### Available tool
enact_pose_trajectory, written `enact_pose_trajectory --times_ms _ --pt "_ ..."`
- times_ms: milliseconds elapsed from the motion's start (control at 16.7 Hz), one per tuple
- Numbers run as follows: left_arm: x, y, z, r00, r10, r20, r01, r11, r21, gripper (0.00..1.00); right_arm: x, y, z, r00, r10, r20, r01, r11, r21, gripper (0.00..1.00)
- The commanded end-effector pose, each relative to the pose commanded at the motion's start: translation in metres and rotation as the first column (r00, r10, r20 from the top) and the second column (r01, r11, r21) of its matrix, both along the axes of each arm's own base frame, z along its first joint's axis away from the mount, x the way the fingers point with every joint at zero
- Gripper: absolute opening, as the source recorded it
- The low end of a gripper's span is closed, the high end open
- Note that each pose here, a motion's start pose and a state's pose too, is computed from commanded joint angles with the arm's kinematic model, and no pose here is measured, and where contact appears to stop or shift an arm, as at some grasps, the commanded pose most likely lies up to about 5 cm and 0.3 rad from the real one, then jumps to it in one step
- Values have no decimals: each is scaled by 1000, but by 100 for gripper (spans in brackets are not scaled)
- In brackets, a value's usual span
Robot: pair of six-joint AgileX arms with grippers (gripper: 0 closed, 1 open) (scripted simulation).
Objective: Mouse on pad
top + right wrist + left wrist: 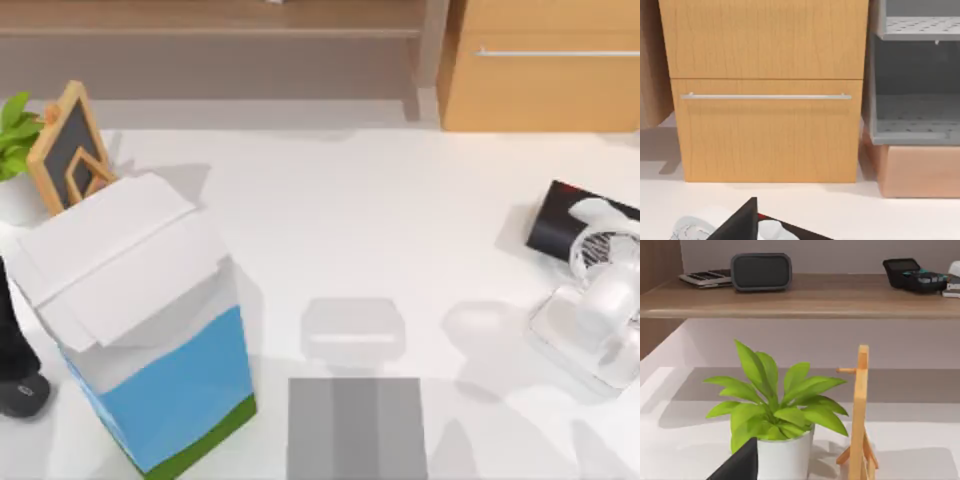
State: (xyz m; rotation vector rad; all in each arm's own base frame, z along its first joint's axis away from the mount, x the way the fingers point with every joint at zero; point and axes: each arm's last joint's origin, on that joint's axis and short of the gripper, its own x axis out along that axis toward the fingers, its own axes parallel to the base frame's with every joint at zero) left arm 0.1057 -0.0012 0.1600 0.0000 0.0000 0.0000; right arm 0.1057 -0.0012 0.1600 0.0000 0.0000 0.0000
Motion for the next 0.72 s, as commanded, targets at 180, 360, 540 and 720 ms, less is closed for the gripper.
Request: enact_pose_trajectory --times_ms 180,360,540,720 --pt "0 1 1 1000 17 -3 -17 1000 10 100 0 0 0 1000 0 0 0 1000 0 100" --pt "2 9 19 992 124 -13 -122 987 103 100 0 0 0 1000 0 0 0 1000 0 100" --pt "9 18 58 973 228 -45 -206 935 287 100 0 0 0 1000 0 0 0 1000 0 100" --pt "29 26 97 946 287 -152 -163 823 544 100 0 0 0 1000 0 0 0 1000 0 100"
